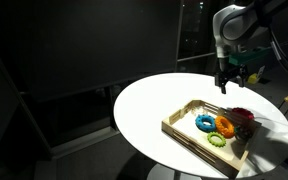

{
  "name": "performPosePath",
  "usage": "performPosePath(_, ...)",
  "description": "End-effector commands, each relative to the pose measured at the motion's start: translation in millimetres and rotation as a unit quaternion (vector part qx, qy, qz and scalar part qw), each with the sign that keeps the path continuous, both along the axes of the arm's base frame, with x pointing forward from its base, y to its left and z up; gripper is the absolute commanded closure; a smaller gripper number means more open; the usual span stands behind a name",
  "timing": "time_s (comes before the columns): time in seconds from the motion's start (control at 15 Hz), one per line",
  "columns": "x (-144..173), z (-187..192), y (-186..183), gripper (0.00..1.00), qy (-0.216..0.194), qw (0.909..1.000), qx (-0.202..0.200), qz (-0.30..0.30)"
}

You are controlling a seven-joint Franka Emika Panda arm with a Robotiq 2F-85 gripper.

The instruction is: Pick up the red ring and put it on the table

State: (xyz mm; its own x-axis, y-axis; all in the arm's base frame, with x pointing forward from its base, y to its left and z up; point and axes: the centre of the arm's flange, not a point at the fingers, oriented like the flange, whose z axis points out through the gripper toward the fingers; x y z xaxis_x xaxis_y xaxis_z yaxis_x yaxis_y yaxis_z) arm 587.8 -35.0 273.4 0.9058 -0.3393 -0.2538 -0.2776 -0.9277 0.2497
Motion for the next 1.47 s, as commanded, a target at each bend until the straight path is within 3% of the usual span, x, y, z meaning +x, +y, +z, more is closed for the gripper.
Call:
performPosePath(0.0, -13.2, 25.2, 8.8, 0.0, 0.004, 0.9979, 0.045, 0.048)
performPosePath(0.6, -36.9, 75.9, 30.1, 0.0, -0.032, 0.9819, 0.134, 0.13)
performPosePath(1.4, -82.1, 143.9, 44.0, 0.0, -0.123, 0.9788, 0.109, 0.123)
